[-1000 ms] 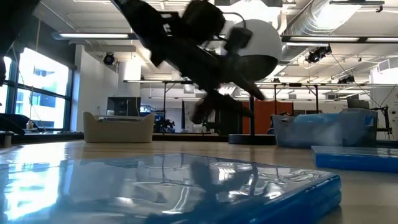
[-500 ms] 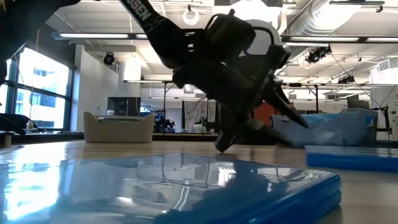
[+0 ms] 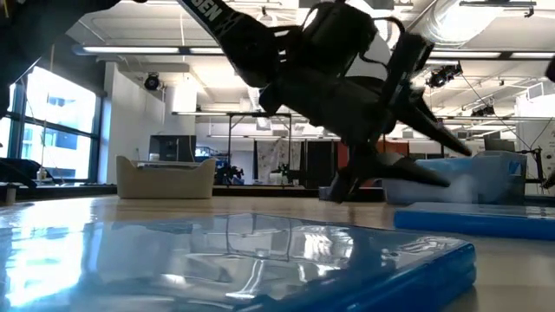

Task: Pick & place jewel cases by type
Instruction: Put the top blue CD case into the gray bin

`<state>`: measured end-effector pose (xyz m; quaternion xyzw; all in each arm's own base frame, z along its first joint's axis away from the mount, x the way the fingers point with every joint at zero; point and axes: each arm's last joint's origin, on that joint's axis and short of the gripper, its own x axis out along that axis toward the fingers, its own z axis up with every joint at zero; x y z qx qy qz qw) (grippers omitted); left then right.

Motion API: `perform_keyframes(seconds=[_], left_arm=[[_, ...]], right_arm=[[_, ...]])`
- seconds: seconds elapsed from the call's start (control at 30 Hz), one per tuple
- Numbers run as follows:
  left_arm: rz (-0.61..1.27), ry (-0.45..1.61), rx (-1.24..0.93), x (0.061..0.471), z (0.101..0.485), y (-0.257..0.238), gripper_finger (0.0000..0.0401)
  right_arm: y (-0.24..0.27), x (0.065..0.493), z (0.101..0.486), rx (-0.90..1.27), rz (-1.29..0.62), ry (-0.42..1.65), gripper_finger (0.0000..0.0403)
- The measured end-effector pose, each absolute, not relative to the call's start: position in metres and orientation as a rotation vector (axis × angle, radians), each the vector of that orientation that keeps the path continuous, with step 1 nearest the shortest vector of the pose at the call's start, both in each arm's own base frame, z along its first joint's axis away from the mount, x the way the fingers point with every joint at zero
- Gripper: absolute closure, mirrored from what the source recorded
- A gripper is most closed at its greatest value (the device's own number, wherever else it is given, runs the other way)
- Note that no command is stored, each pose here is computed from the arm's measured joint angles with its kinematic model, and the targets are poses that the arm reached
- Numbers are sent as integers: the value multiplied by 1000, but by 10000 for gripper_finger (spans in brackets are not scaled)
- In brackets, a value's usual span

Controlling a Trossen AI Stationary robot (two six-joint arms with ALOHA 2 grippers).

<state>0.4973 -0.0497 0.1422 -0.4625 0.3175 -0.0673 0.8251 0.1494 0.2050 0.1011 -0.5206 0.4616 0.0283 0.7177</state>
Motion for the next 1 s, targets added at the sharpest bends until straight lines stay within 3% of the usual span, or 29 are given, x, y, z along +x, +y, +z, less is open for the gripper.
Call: perform_keyframes(seconds=[0.4,0.67,1.0], left_arm=[[-122,824,-976,489,137,-21,242],[-226,757,-976,484,170,16,242],[60,938,-873,468,148,26,242]], right_arm=[[201,158,102,-1098,40,1044,199],[201,157,102,-1066,17,1038,199],[196,164,102,-1051,-20,1039,199]])
